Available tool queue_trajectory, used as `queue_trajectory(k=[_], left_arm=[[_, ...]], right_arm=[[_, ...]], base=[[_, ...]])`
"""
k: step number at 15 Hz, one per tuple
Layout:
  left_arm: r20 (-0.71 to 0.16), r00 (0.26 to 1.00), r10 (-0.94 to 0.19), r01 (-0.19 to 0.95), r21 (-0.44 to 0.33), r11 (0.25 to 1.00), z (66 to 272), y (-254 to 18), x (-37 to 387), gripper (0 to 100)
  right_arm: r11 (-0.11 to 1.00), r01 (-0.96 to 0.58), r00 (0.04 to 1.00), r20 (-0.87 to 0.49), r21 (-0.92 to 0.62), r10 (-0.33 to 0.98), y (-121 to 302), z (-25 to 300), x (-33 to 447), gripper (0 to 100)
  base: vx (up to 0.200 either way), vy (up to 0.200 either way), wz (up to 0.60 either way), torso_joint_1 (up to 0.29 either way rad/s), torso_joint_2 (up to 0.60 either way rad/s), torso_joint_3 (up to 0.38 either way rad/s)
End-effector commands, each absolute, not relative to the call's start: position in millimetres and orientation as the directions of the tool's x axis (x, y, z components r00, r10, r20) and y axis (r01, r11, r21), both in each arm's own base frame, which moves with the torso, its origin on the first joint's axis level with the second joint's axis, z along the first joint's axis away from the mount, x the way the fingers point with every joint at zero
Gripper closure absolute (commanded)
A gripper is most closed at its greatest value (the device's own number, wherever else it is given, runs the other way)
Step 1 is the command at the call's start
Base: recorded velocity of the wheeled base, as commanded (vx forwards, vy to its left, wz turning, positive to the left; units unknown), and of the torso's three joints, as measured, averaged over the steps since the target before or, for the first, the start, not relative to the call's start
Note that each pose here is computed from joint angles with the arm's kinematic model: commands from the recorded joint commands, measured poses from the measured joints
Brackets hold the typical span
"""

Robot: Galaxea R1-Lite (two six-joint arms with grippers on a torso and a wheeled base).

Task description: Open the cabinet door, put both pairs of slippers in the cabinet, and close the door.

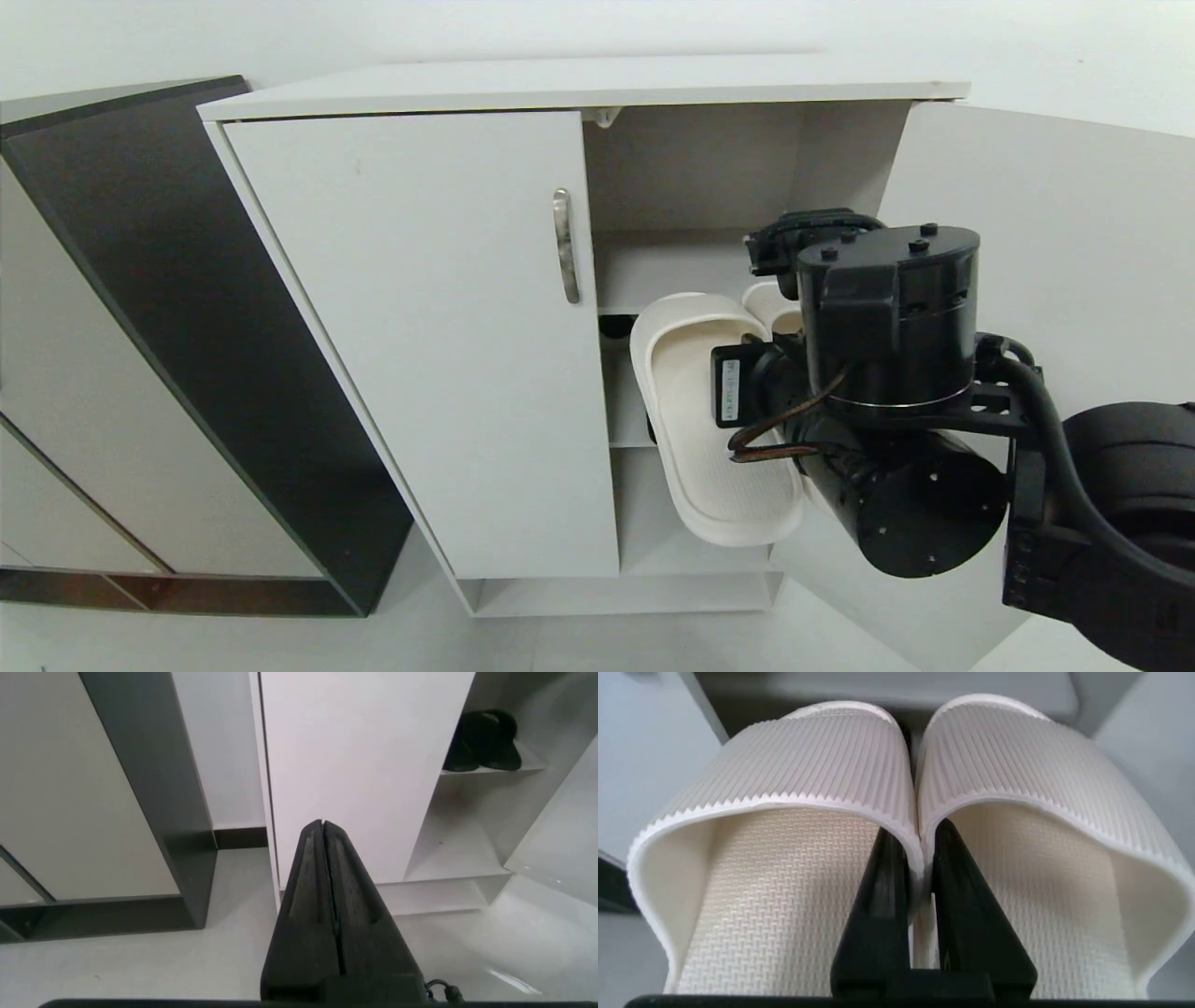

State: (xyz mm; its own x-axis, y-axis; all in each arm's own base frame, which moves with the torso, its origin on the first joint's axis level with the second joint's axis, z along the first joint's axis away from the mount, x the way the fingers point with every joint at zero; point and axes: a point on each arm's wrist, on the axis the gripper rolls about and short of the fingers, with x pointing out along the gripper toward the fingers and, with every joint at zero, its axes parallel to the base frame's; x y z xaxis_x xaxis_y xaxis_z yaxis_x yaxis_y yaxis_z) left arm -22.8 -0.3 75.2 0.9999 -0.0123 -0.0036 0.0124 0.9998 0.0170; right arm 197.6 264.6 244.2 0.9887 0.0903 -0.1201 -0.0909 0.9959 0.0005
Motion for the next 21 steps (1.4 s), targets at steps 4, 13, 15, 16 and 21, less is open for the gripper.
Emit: queue_trajectory(k=[4, 13, 15, 16, 21], left_arm=[[-0.005, 1.0, -0.012, 0.012, 0.015, 1.0, 75.2, -0.3, -22.7, 100], [-0.005, 1.0, -0.012, 0.012, 0.018, 1.0, 75.2, -0.3, -22.7, 100], [-0.005, 1.0, -0.012, 0.012, 0.018, 1.0, 75.2, -0.3, -22.7, 100], [-0.005, 1.0, -0.012, 0.012, 0.02, 1.0, 75.2, -0.3, -22.7, 100], [-0.005, 1.0, -0.012, 0.012, 0.02, 1.0, 75.2, -0.3, -22.7, 100]], right_arm=[[0.997, -0.08, 0.989, -0.129, -0.014, 0.078, 265.2, 238.4, 203.6, 100], [0.998, -0.055, 0.99, -0.132, -0.006, 0.053, 262.8, 236.6, 213.8, 100], [0.998, -0.055, 0.99, -0.132, -0.006, 0.053, 262.8, 236.6, 213.8, 100], [0.998, -0.055, 0.99, -0.131, -0.005, 0.053, 262.8, 236.8, 213.8, 100], [0.999, -0.045, 0.99, -0.137, -0.007, 0.043, 268.6, 230.8, 223.3, 100]], base=[[0.0, 0.0, 0.0, 0.0, 0.0, 0.0], [0.111, 0.0, 0.0, 0.0, 0.0, 0.003], [0.2, 0.0, 0.0, 0.0, 0.0, 0.002], [0.2, 0.0, 0.0, -0.002, 0.0, 0.007], [0.08, 0.0, 0.0, 0.001, 0.0, 0.0]])
